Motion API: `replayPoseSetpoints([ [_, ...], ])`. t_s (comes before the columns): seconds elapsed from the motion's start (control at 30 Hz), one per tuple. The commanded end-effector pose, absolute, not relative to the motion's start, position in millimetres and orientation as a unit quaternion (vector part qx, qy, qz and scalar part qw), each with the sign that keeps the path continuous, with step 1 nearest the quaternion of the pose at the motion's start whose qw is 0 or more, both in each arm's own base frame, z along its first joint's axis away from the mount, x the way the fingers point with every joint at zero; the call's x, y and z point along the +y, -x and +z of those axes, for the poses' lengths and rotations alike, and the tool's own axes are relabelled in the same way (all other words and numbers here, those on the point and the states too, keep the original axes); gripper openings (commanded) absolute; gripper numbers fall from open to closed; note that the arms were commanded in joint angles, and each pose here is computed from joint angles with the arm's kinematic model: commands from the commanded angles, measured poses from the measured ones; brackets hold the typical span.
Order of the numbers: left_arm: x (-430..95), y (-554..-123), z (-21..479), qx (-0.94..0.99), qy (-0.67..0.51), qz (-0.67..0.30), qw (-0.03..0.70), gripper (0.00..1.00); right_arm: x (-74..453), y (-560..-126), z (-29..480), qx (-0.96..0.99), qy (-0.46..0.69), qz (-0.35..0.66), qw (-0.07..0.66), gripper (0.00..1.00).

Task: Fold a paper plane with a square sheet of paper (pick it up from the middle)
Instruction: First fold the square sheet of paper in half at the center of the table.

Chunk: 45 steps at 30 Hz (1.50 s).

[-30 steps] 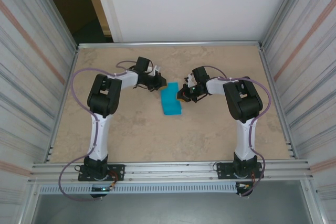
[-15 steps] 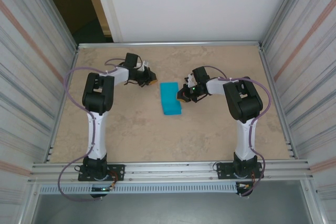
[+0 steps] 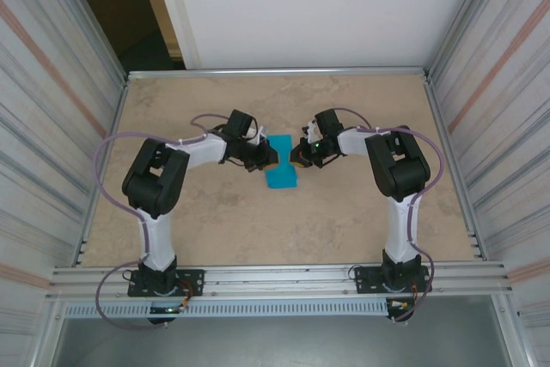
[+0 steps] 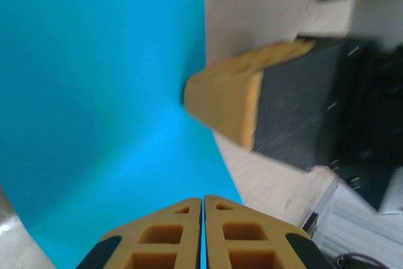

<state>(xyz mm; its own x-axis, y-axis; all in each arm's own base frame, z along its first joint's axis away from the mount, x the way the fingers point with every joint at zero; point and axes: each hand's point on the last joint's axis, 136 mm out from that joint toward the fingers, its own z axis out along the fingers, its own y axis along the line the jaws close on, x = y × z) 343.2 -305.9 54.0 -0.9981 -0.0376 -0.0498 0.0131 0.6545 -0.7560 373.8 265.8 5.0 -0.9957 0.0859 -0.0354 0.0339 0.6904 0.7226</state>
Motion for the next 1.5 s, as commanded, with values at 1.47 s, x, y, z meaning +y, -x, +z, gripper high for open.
replayPoseSetpoints([
  [1.47, -242, -339, 16, 0.924, 0.057, -0.378, 0.012, 0.09, 177, -299, -109, 0.971, -0.128, 0.183, -0.090, 0.01],
])
